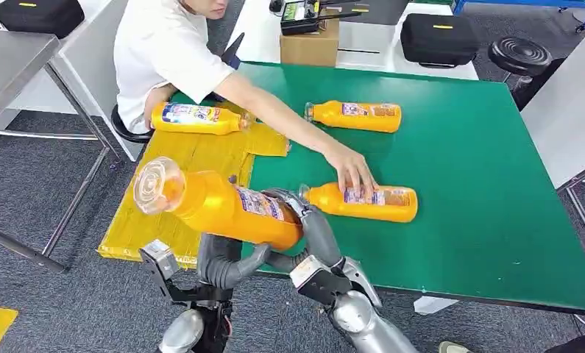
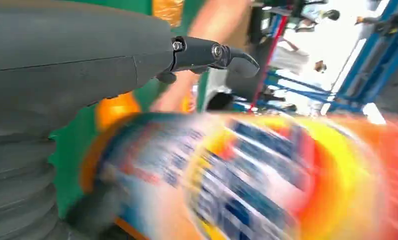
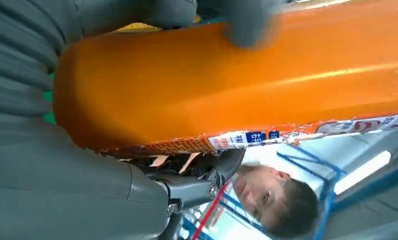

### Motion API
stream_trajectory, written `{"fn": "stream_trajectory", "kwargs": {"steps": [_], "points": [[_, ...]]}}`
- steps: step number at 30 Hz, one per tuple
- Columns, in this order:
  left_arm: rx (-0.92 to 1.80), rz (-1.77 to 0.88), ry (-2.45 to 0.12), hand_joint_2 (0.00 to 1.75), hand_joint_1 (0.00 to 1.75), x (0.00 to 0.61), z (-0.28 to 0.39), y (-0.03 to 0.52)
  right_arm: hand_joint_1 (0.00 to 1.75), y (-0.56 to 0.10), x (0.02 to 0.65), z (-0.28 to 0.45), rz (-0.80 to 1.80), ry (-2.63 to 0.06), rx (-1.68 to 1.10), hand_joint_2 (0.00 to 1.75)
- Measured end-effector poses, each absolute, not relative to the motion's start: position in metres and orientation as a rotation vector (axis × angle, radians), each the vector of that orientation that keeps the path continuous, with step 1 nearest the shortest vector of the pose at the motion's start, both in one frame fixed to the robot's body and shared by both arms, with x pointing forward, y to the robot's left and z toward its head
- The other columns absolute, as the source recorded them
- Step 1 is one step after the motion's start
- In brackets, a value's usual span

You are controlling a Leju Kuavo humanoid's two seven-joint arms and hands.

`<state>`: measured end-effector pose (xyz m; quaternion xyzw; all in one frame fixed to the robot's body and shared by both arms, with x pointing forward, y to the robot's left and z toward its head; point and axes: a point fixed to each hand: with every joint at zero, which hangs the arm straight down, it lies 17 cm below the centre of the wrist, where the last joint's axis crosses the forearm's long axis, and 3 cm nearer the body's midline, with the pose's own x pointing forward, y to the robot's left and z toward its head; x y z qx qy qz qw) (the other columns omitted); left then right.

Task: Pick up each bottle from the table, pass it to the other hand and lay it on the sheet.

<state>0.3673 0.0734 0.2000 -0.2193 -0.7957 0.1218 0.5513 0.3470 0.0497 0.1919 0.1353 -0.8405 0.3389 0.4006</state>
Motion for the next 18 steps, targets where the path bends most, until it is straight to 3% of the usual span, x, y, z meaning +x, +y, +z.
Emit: {"fn": "stream_trajectory", "kwargs": {"steps": [13, 14, 15, 18], "points": [[-0.597, 0.304, -1.918, 1.75, 0.00, 0.361, 0.223, 0.080, 1.75, 0.044, 0.348, 0.146, 0.907, -1.997, 0.279, 1.75], [-0.600, 0.301, -1.916, 1.75, 0.07, 0.360, 0.222, 0.080, 1.75, 0.043, 0.348, 0.143, 0.918, -1.993, 0.270, 1.75], [-0.605, 0.299, -1.914, 1.75, 1.75, 0.360, 0.222, 0.080, 1.75, 0.042, 0.348, 0.141, 0.925, -1.988, 0.264, 1.75], [-0.625, 0.273, -1.858, 1.75, 1.75, 0.362, 0.215, 0.074, 1.75, 0.041, 0.348, 0.135, 0.955, -1.987, 0.240, 1.75]]}}
